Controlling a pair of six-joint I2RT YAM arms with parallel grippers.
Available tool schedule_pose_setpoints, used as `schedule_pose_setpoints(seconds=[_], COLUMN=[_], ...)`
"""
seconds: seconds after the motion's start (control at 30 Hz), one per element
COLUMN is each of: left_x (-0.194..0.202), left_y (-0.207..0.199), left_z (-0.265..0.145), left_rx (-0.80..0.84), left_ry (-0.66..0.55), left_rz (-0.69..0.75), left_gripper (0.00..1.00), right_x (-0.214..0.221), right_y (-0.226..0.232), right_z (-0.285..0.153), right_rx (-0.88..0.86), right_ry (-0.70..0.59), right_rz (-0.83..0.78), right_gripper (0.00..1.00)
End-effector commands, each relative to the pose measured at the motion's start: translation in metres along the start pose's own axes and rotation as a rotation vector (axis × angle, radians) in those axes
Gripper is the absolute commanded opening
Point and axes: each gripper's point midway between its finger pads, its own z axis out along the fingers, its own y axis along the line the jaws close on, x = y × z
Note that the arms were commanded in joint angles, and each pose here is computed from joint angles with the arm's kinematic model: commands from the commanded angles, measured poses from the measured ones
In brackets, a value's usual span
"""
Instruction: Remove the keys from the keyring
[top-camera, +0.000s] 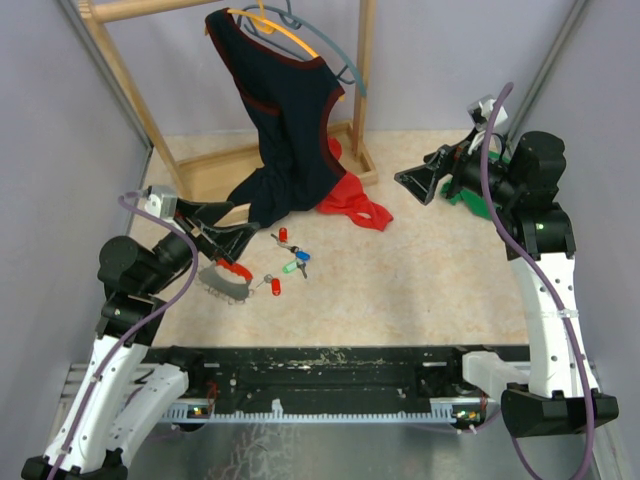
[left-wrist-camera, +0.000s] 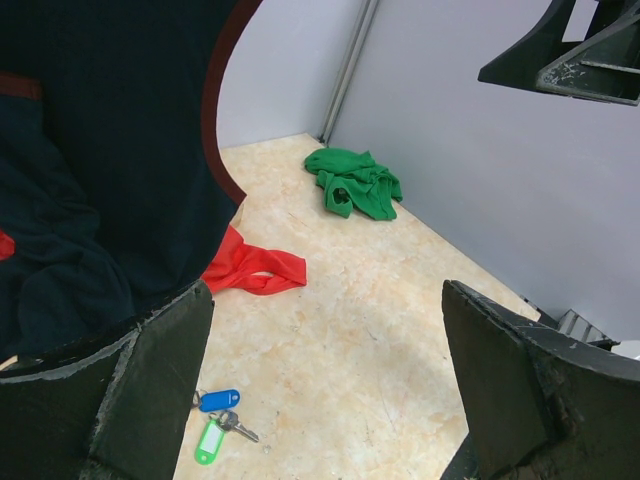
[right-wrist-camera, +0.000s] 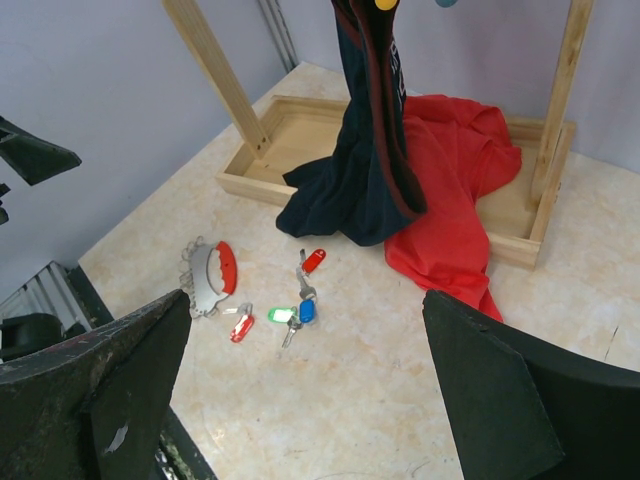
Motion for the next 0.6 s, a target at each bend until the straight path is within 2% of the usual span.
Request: schedule_pose_setpoints(seconds=[0.0,0.57], left_x=[-0.0023,-0.0040], left_y=[-0.0013,-0.0023], left_z=[0.0008,-0.0069], left_rx=[0.017,0.001], left_ry=[-0.014,-0.016], left_rz=[0.023,0.050], left_gripper=[1.00,1.00], right_x=[-0.0234,-0.0238], right_y=[0.0102,0.0031], right_z=[-0.0095,-0.0114], right_rx=[-0.002,0.046], right_ry=[-0.069,-0.082], right_rz=[-0.056,-0.065], right_gripper=[0.99,0.99])
